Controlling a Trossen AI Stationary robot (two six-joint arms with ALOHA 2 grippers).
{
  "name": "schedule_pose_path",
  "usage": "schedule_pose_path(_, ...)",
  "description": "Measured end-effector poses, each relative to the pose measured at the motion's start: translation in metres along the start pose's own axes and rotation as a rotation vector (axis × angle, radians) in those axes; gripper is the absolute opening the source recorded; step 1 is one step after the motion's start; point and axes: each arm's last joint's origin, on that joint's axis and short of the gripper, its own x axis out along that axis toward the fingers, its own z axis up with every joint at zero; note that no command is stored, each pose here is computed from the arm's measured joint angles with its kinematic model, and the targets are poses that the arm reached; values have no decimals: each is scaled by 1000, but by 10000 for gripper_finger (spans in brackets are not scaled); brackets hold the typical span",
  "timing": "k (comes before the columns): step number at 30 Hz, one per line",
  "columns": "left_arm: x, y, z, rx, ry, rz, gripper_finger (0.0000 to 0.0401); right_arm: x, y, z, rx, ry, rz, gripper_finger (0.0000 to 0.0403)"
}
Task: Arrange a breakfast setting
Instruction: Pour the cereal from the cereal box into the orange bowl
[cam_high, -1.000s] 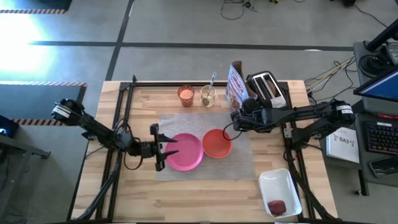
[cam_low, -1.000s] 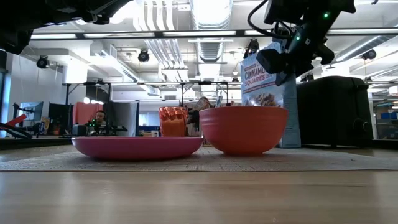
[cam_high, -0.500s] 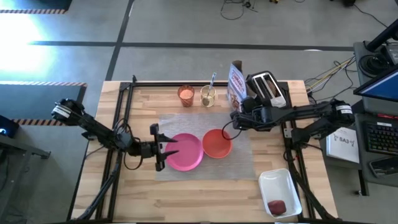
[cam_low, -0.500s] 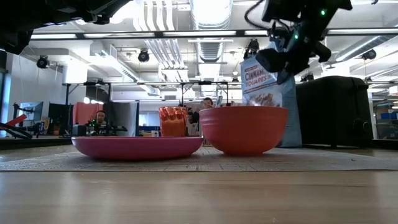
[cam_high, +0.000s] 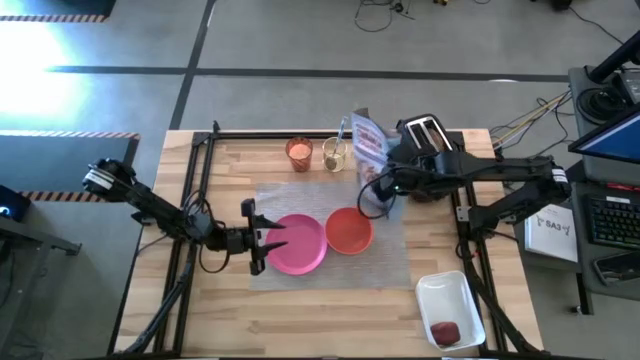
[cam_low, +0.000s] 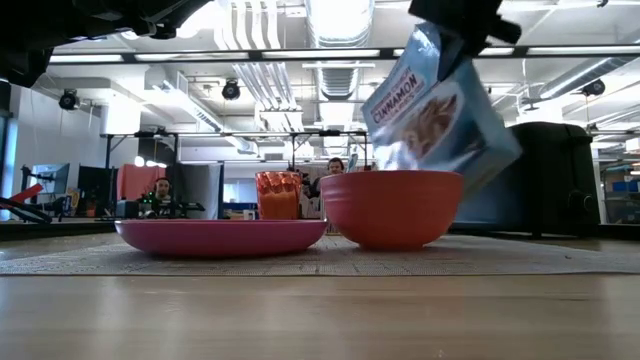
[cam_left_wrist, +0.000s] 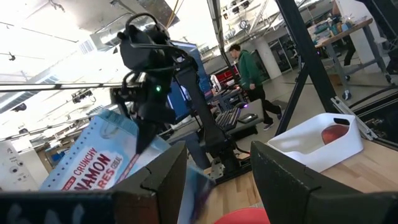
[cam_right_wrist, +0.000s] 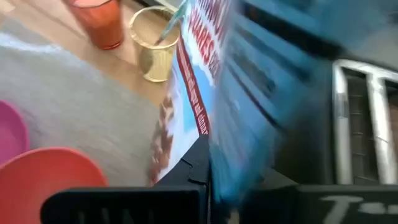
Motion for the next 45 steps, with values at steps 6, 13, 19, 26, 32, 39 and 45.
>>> schedule_pose_path(6, 0, 0, 0, 0, 0, 0, 162, -24, -10, 5, -7, 30, -21, 9)
schedule_pose_path(13, 0, 0, 0, 0, 0, 0, 162, -48, -15, -4, 1, 219, 53, 9)
schedule_pose_path(19, 0, 0, 0, 0, 0, 0, 162, -65, -6, -17, -45, 323, 174, 9)
schedule_pose_path(26, 0, 0, 0, 0, 0, 0, 162, -86, 6, -40, -129, 452, 306, 8)
schedule_pose_path(32, 0, 0, 0, 0, 0, 0, 162, -103, 13, -59, -124, 509, 353, 8)
schedule_pose_path(39, 0, 0, 0, 0, 0, 0, 162, -116, 17, -74, -105, 531, 369, 8)
schedule_pose_path(45, 0, 0, 0, 0, 0, 0, 162, -120, 21, -76, -58, 541, 399, 8)
